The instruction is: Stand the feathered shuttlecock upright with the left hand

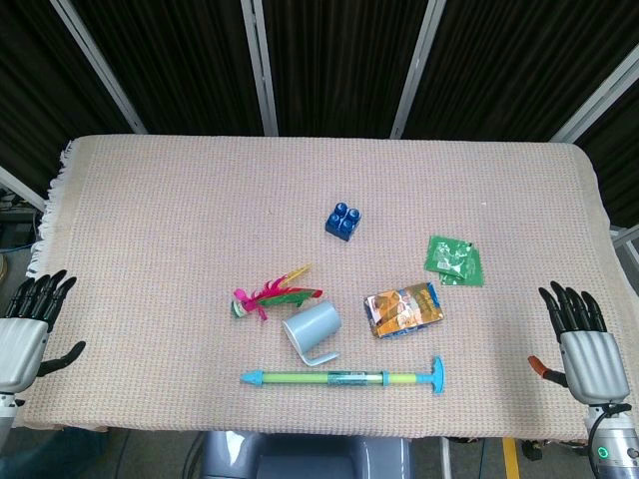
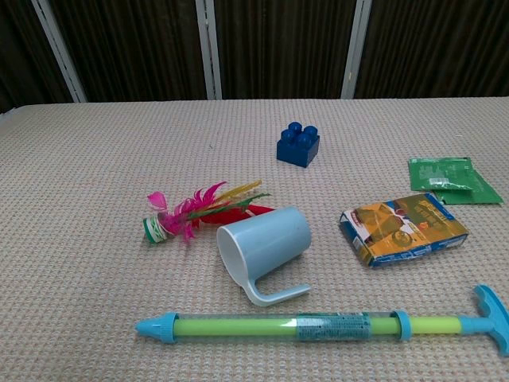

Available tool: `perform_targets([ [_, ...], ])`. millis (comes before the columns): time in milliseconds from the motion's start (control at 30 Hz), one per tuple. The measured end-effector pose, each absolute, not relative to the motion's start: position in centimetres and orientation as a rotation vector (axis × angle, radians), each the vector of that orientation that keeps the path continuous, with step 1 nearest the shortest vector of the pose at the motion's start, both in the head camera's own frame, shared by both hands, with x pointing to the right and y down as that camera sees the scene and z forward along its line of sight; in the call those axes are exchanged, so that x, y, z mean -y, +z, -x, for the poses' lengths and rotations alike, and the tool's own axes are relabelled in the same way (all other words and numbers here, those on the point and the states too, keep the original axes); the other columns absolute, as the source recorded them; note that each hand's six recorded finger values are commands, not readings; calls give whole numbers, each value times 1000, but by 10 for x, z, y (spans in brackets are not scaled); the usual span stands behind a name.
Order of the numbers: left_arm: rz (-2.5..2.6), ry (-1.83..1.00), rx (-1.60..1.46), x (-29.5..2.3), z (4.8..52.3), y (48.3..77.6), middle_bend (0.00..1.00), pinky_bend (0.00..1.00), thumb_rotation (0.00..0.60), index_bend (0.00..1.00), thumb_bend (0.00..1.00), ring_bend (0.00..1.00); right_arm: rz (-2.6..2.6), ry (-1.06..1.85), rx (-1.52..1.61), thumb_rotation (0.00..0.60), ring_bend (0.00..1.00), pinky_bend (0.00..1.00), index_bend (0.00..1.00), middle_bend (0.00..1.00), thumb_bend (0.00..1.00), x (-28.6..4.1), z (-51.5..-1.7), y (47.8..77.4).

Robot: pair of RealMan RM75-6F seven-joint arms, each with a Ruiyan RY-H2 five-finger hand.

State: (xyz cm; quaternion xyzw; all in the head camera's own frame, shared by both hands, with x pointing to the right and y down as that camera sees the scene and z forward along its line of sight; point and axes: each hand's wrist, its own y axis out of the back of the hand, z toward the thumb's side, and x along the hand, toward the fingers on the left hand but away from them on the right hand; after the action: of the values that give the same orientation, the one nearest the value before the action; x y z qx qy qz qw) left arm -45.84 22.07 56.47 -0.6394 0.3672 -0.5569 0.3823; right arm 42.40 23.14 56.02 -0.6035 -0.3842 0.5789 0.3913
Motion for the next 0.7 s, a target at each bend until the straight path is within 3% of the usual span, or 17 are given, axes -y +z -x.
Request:
perform_targets([
  [167, 1625, -1445, -933, -221, 459, 570, 0, 0, 600, 11, 239, 0, 1545, 1464, 964, 600, 0, 0, 0, 0, 101, -230, -421, 561],
  [433, 1626, -1375, -1028, -209, 447, 586, 0, 0, 600, 310, 277, 0, 1566, 1462, 945, 600, 0, 0, 0, 0, 101, -230, -418, 565],
  [700, 1738, -1237, -1087, -190, 382, 624, 0, 0, 600, 404, 272, 0, 1603, 1442, 967, 600, 0, 0, 0, 0, 101, -224, -418, 565],
])
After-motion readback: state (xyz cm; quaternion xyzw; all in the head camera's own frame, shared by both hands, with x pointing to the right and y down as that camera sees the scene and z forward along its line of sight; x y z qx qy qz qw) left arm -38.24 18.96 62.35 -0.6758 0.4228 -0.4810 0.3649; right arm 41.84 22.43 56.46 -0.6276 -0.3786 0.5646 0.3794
